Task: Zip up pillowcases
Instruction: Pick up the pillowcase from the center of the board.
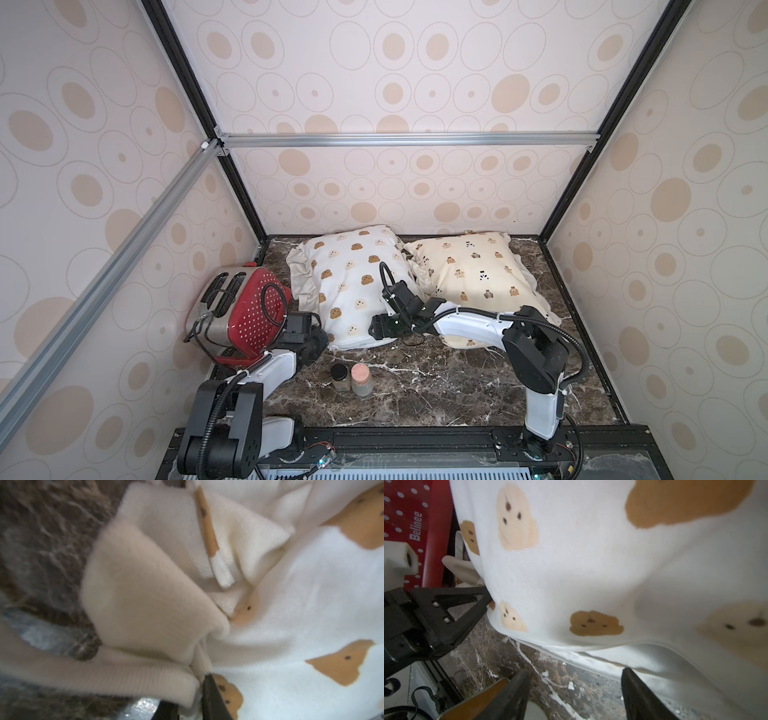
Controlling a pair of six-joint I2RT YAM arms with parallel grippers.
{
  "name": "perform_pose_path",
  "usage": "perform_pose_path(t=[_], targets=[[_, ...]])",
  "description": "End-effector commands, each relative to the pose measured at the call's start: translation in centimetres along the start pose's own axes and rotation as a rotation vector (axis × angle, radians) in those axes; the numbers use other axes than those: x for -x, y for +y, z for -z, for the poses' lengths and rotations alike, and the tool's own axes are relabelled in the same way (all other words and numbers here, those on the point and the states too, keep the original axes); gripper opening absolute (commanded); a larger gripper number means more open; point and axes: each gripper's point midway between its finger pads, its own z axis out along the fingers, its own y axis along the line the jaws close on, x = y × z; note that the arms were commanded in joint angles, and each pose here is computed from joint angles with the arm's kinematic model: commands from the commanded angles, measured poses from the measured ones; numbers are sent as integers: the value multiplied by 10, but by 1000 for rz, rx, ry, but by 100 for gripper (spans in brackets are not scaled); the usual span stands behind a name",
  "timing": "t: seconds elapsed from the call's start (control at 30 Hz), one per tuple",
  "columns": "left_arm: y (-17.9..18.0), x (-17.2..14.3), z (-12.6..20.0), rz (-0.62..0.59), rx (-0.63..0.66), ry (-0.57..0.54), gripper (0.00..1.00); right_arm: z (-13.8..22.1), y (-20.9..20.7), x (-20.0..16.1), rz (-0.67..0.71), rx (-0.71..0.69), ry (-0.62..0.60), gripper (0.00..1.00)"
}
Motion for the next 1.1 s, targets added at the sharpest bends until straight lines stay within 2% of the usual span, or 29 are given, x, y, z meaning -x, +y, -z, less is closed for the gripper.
perform_pose_path(t=[0.0,0.2,0.5,0.7,0.9,1.07], targets=[[-13,13,2,-20,-20,-28,10,-11,-1,8,6,-19,-9,72],[-23,19,5,-50,-27,-30,0,-26,-7,22,8,-45,-25,73],[-48,25,9,-62,-91,-17,0,-42,-28,61,-5,-98,-91,73],[-82,26,8,-99,-141,-3,0,-48,-42,94,-48,-99,-142,73],[-117,25,19,-133,-198,-4,0,-29,-34,119,-31,-89,-163,73],[-119,20,38,-151,-213,-27,0,0,-20,110,-32,-37,-147,73]])
